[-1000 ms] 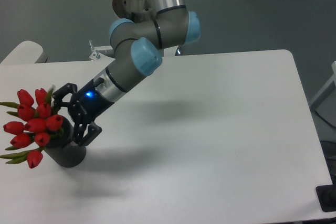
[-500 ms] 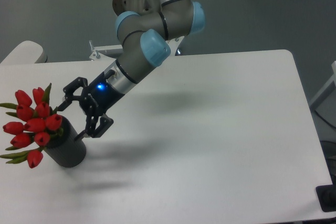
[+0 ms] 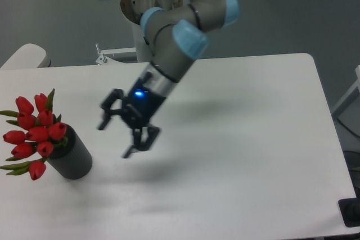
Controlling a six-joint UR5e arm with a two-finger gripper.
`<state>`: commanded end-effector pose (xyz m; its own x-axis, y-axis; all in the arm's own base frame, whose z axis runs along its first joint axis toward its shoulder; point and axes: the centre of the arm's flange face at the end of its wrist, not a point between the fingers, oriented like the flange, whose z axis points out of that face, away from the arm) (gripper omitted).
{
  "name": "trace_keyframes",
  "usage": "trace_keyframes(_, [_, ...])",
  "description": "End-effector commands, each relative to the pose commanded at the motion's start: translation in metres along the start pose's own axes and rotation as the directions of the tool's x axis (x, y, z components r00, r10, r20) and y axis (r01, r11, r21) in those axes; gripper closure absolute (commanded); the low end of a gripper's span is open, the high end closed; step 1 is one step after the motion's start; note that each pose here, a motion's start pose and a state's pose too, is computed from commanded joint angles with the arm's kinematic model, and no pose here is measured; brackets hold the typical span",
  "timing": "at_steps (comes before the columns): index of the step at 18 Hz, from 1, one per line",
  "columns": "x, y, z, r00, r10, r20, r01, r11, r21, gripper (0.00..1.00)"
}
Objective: Insert the flowers into the vase
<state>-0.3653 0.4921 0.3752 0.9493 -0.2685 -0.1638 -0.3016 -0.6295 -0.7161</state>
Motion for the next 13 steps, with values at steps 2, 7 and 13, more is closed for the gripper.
trace_keyframes(2, [-0.026, 0.01, -0.008, 0.998, 0.026, 0.06, -0.021, 0.997, -0.068, 0.0])
trace_keyframes(7, [-0.062, 0.031, -0.022, 0.983, 0.109, 0.145, -0.073, 0.969, -0.234, 0.0])
trace_keyframes(13, [-0.065, 0.045, -0.028, 0.967, 0.209, 0.146, -0.141, 0.916, -0.374, 0.0])
